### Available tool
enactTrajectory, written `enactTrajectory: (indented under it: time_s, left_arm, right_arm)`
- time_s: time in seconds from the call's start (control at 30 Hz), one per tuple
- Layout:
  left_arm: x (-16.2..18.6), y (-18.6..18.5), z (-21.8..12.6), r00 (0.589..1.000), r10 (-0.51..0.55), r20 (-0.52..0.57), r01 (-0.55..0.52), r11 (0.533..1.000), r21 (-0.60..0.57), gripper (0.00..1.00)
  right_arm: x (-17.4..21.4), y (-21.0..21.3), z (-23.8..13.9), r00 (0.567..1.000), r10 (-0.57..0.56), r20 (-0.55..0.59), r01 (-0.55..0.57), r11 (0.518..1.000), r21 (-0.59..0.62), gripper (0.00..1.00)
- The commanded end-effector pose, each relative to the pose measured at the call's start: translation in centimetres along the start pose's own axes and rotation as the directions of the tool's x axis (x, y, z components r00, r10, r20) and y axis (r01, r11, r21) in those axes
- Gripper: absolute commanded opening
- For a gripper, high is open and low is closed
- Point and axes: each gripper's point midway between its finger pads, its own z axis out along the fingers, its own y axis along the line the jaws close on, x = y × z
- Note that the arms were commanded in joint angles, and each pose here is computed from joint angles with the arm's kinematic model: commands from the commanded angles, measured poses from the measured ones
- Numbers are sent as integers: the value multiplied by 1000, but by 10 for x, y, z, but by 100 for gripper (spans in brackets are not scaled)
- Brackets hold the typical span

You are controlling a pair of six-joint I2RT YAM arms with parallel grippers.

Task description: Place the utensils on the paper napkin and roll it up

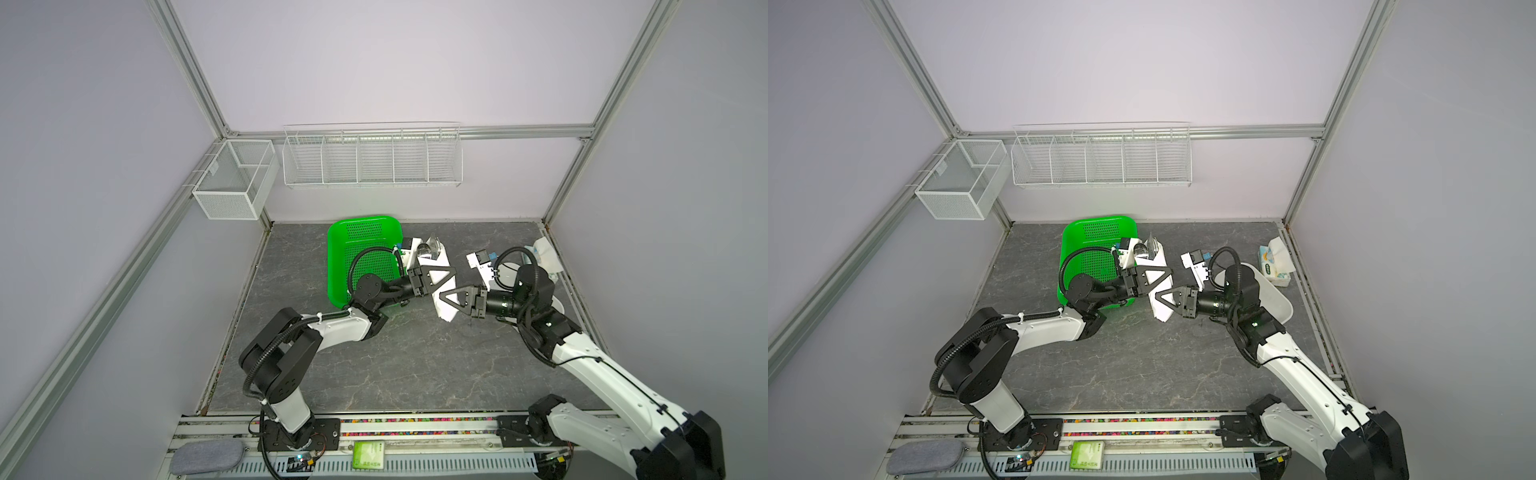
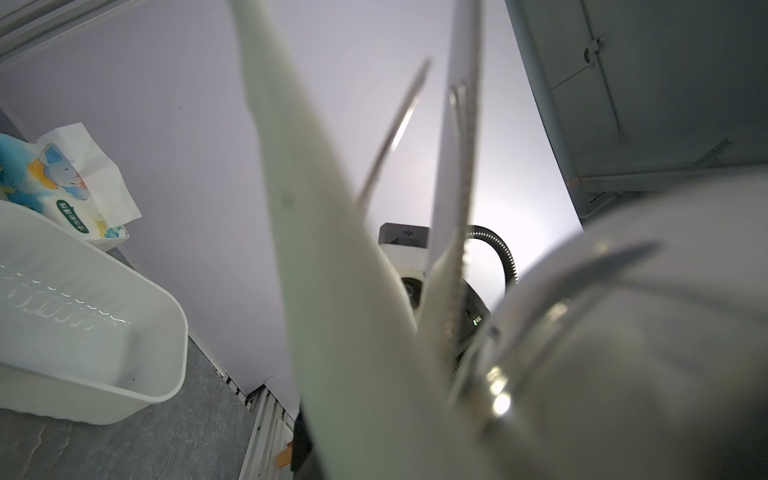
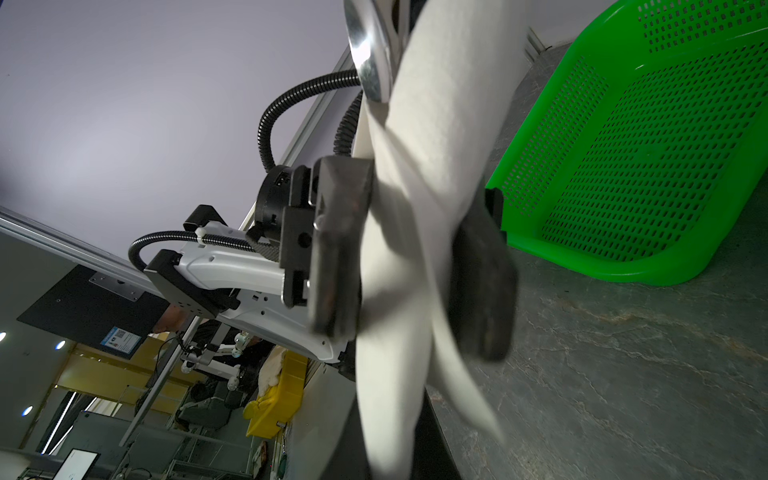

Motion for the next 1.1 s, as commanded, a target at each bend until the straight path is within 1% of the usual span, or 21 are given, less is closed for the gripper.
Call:
enactTrajectory:
  time_s: [0.0, 0.13, 0.2, 0.4, 0.6, 0.67, 1.07]
  left_arm:
    - [3, -10, -1, 1000, 13, -2, -13, 999, 39, 24]
    - [3, -9, -3, 1000, 12, 3, -12, 999, 32, 23]
    - [4, -7, -4, 1000, 9, 4, -9, 1000, 25, 21]
    - [4, -7, -5, 1000, 10, 4, -10, 1000, 22, 21]
    - [5, -3, -6, 1000, 13, 10, -13, 1000, -3, 30]
    - [4, -1, -8, 1000, 17, 14, -17, 1000, -14, 30]
    - [2, -2, -10, 999, 19, 26, -18, 1000, -17, 14]
  right_arm:
    - [-6, 9, -5, 999, -42, 33, 42, 999, -15, 8]
    - [-5, 10, -6, 998, -44, 33, 44, 999, -17, 8]
    - [-5, 10, -6, 998, -44, 37, 45, 999, -13, 8]
    - [-5, 10, -7, 998, -45, 40, 46, 999, -10, 8]
    - [-5, 9, -8, 998, -48, 44, 48, 999, -2, 8]
    - [-5, 9, -8, 998, -50, 43, 50, 999, -3, 8]
    - [-5, 9, -10, 997, -56, 51, 55, 998, 6, 8]
